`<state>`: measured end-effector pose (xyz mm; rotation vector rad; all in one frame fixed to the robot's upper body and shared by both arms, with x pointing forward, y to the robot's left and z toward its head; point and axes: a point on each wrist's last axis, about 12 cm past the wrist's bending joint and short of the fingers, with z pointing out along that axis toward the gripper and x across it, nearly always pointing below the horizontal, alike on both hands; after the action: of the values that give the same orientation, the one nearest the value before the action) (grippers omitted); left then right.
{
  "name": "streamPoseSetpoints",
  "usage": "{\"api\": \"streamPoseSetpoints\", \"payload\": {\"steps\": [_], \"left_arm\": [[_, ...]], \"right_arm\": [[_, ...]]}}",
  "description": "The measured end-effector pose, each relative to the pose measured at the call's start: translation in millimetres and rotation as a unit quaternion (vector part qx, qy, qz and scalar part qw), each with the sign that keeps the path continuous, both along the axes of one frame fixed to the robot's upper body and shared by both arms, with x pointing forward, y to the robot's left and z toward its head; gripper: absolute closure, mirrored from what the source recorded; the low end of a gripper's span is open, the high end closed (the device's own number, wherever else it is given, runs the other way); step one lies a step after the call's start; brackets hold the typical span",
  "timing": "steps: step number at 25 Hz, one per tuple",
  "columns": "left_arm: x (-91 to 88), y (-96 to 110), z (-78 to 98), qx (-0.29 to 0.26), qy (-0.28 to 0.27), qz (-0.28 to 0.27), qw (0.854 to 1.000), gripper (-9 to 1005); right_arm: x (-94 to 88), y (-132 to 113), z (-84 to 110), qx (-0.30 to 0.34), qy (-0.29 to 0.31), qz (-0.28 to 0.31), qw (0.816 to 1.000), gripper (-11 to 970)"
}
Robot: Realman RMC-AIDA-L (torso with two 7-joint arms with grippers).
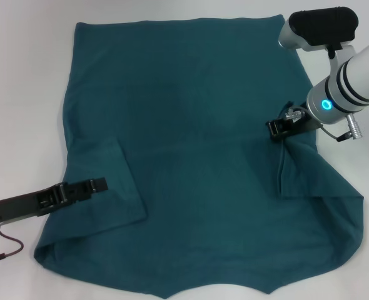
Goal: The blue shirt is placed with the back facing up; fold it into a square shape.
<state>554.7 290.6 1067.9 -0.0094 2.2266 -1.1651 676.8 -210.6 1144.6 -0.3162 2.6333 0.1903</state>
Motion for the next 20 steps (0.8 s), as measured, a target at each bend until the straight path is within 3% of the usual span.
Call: {"api": "streamPoseSetpoints", "payload": {"steps": [10,15,20], "left_arm": [[0.5,0,-0.3,0.002,0.0,0.002,1.0,362],[0.5,0,-0.3,0.002,0.0,0.002,1.0,362],[0.6,0,-0.2,0.002,0.0,0.002,1.0,362]], "right_arm": [[-1.6,-7,-2.0,0.004,0.007,-0.011,1.0,913],[-0.6,-14,-1.5,0.012,0.006,-0.024,1.0,858],[-0.5,-16,-1.9,0.011,0.006,-0.026,1.0,712]]}}
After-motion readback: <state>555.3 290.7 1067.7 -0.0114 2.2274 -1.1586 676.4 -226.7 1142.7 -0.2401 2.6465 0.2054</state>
